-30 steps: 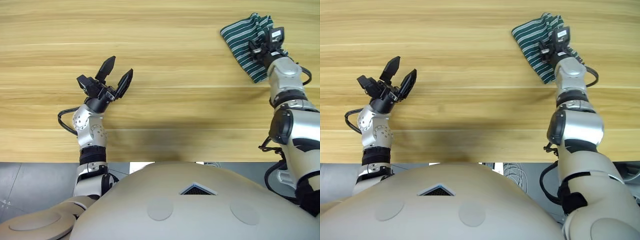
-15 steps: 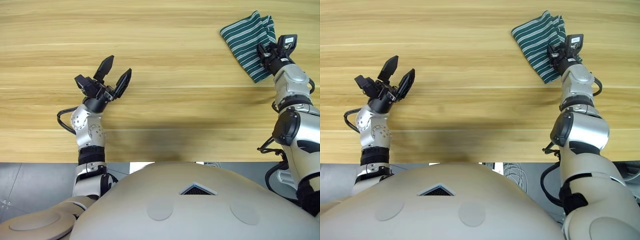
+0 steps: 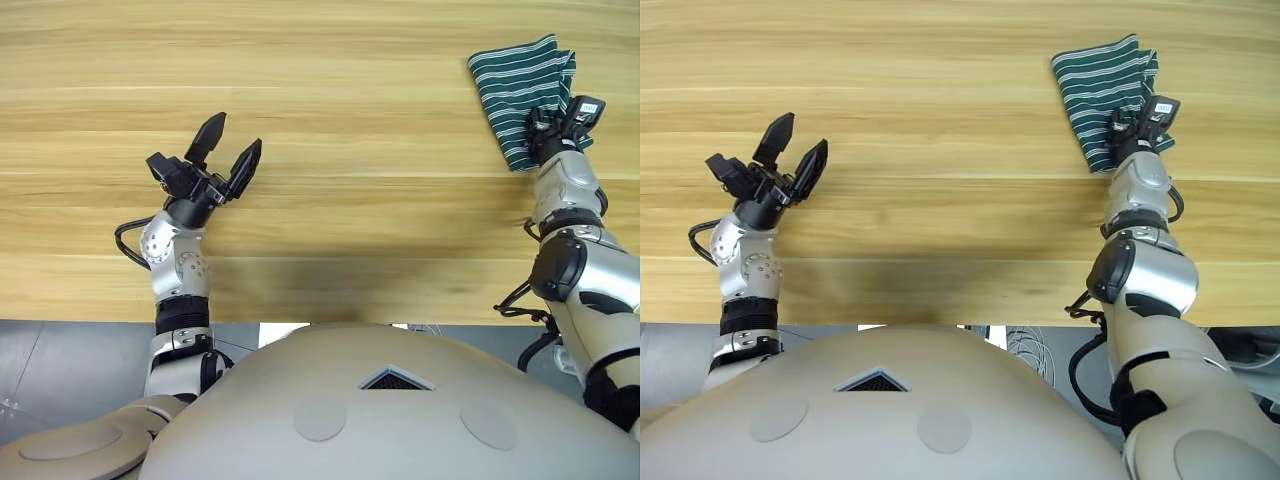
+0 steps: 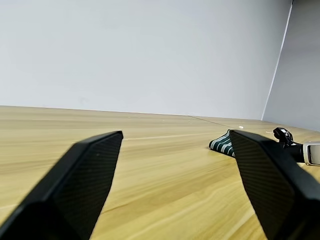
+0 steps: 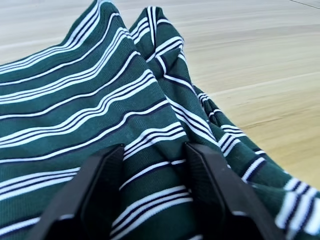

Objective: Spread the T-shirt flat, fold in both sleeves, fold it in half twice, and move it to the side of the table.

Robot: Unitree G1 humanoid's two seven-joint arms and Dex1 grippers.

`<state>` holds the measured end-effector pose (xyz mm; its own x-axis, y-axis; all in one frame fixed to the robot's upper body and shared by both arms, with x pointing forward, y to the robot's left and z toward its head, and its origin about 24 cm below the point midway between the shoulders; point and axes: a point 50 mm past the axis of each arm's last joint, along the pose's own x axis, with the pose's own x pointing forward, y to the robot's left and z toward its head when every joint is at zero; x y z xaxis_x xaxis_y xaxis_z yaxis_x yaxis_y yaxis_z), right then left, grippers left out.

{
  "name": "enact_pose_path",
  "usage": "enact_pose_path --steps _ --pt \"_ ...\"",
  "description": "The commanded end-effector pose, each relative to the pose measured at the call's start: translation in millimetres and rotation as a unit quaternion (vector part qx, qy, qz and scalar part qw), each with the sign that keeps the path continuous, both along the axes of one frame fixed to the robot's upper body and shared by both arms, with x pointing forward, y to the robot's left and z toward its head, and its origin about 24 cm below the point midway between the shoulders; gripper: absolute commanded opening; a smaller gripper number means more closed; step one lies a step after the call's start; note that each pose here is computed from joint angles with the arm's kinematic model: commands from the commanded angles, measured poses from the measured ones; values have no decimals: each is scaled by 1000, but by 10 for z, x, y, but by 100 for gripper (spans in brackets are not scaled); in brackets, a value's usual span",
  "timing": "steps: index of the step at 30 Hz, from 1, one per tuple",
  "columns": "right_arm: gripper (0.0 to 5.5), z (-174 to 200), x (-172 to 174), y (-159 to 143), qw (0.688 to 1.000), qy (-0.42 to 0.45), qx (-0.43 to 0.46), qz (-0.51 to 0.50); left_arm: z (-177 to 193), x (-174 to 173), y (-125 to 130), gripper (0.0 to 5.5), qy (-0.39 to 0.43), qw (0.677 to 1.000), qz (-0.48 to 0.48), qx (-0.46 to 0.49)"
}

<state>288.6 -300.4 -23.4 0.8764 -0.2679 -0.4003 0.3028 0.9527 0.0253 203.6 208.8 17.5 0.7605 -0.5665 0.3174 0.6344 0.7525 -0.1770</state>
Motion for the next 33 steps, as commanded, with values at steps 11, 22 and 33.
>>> enact_pose_path --steps 11,22,33 --pt "228 15 -92 36 991 -53 -121 -16 29 58 -24 383 -19 1000 18 -1" --pt "228 533 126 572 923 -307 -183 140 359 351 398 383 -111 952 282 41" --pt "228 512 125 756 914 -325 -175 171 324 409 392 383 -121 933 318 112"
